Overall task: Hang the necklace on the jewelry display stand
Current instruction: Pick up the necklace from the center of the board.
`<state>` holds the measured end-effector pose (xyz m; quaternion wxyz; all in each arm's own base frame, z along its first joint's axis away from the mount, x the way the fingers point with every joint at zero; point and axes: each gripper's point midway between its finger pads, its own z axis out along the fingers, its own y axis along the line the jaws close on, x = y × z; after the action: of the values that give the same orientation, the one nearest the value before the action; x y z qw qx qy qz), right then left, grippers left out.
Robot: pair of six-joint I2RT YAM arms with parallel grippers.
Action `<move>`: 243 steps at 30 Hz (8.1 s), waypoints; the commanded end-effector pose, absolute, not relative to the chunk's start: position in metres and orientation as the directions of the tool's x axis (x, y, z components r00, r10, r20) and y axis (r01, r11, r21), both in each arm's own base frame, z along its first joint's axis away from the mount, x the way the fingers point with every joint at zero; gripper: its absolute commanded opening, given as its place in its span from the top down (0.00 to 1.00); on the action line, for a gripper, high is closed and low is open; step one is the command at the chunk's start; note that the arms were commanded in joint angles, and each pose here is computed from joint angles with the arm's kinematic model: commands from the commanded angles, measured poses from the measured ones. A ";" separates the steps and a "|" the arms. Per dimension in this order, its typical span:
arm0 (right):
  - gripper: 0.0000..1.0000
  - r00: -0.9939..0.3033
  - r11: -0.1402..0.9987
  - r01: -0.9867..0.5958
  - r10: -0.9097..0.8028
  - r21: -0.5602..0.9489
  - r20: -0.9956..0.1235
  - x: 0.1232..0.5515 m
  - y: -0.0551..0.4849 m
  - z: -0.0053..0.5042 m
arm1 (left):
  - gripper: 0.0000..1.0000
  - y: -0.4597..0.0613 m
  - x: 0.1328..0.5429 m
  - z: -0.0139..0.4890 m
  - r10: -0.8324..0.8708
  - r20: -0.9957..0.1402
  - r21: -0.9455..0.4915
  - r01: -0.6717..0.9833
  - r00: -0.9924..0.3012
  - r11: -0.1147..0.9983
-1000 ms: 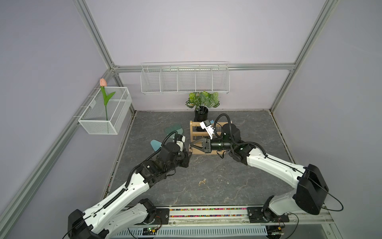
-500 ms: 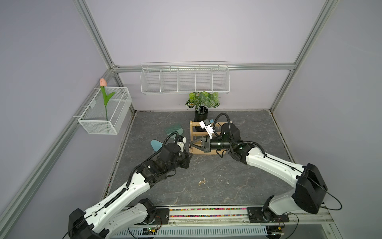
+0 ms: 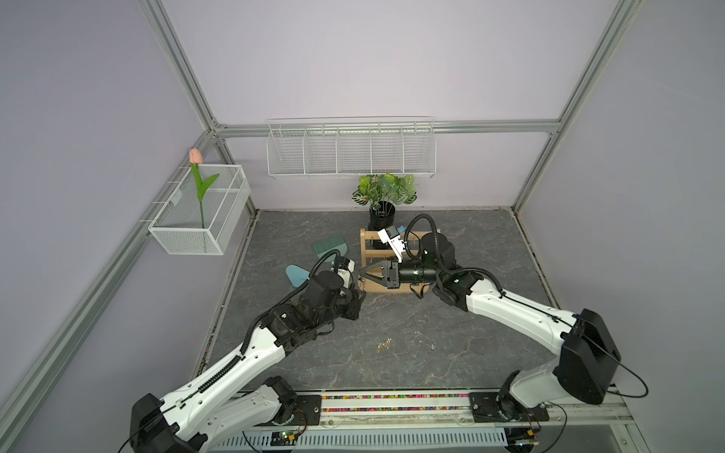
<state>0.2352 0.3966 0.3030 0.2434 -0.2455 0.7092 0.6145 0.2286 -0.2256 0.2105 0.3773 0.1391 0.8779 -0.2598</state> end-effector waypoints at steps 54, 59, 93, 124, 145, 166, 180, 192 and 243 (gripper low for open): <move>0.93 -0.757 0.052 -0.653 -0.055 0.755 -0.651 0.231 0.405 0.312 | 0.69 -0.226 0.232 0.230 0.042 -0.778 -0.328 0.463 -0.627 0.824; 0.93 -0.757 0.041 -0.653 -0.056 0.756 -0.651 0.228 0.406 0.315 | 0.69 -0.223 0.237 0.231 0.037 -0.787 -0.311 0.448 -0.616 0.838; 0.93 -0.800 0.010 -0.601 0.005 0.800 -0.601 0.232 0.405 0.321 | 0.86 -0.221 0.248 0.237 -0.025 -0.824 -0.318 0.424 -0.567 0.848; 0.82 -0.838 0.024 -0.539 0.087 0.842 -0.539 0.252 0.391 0.301 | 1.00 -0.199 0.244 0.287 -0.115 -0.855 -0.335 0.369 -0.506 0.867; 0.75 -0.799 0.112 -0.586 0.080 0.802 -0.596 0.247 0.376 0.284 | 1.00 -0.209 0.239 0.320 0.011 -0.885 -0.212 0.422 -0.466 0.882; 0.48 -0.647 0.209 -0.746 -0.006 0.632 -0.762 0.229 0.386 0.285 | 1.00 -0.241 0.227 0.310 0.131 -0.811 -0.227 0.512 -0.571 0.829; 0.68 -0.630 0.306 -0.730 0.046 0.611 -0.775 0.247 0.382 0.273 | 1.00 -0.242 0.220 0.315 0.180 -0.810 -0.192 0.542 -0.558 0.818; 0.63 -0.596 0.304 -0.750 0.076 0.588 -0.800 0.247 0.379 0.281 | 1.00 -0.244 0.221 0.314 0.228 -0.814 -0.108 0.524 -0.535 0.845; 0.66 -0.516 0.300 -0.810 0.040 0.503 -0.855 0.242 0.380 0.289 | 1.00 -0.258 0.212 0.327 0.385 -0.772 -0.005 0.610 -0.506 0.792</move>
<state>0.2418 0.3733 0.2774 0.3936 -0.2629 0.7141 0.5158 0.2144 -0.2588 0.3180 0.3978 0.2749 0.8625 -0.1492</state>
